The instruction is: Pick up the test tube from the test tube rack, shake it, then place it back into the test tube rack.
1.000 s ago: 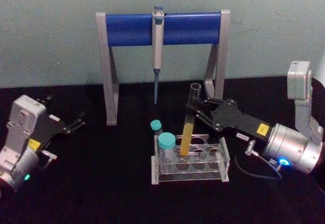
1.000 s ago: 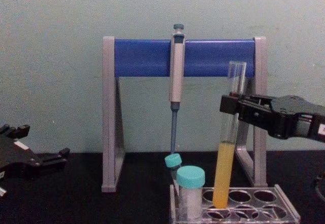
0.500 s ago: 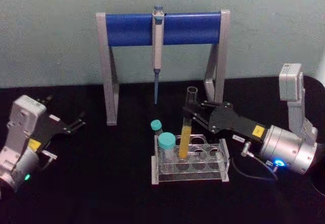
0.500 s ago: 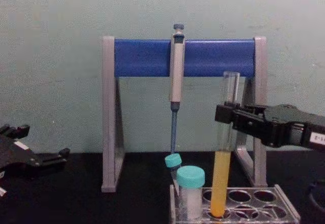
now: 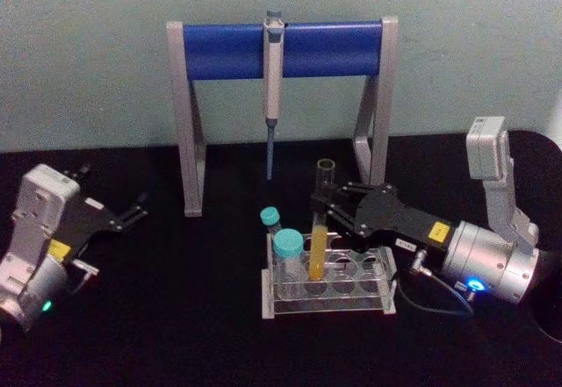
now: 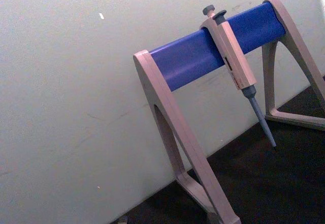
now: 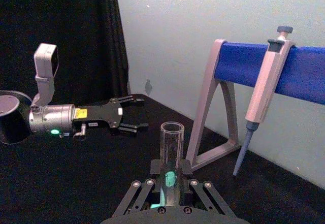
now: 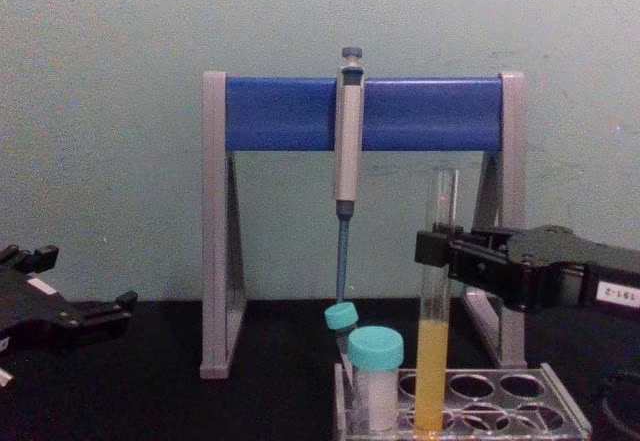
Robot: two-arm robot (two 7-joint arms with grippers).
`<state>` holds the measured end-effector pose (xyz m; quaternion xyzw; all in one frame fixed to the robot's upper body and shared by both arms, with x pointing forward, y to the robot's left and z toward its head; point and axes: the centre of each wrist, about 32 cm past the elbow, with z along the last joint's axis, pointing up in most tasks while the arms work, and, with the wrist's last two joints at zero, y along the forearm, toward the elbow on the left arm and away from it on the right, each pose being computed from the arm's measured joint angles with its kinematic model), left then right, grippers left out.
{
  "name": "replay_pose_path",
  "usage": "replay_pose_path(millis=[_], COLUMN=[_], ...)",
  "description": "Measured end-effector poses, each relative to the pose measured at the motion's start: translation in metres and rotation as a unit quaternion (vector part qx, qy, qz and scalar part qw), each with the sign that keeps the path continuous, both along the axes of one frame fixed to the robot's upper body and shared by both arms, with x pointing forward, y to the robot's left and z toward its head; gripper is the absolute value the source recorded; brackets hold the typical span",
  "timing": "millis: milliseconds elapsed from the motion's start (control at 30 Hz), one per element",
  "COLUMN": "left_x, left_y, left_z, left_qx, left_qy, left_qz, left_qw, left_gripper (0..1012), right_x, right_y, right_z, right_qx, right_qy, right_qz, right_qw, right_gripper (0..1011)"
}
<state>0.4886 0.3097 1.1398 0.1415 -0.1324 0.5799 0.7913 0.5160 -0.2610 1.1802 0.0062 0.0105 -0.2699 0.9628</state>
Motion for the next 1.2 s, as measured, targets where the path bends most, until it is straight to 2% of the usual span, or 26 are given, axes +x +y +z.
replay_pose_path(millis=[1200], left_x=[0.0000], left_y=[0.0000], left_z=[0.0000], left_qx=[0.000], left_qy=[0.000], left_qz=[0.000], left_qw=[1.0000], left_gripper=[1001], right_x=[0.003], right_y=[0.005], right_z=[-0.020], right_qx=[-0.019], right_qy=[0.027], right_qz=[-0.005], right_qw=[0.9994], right_gripper=[234])
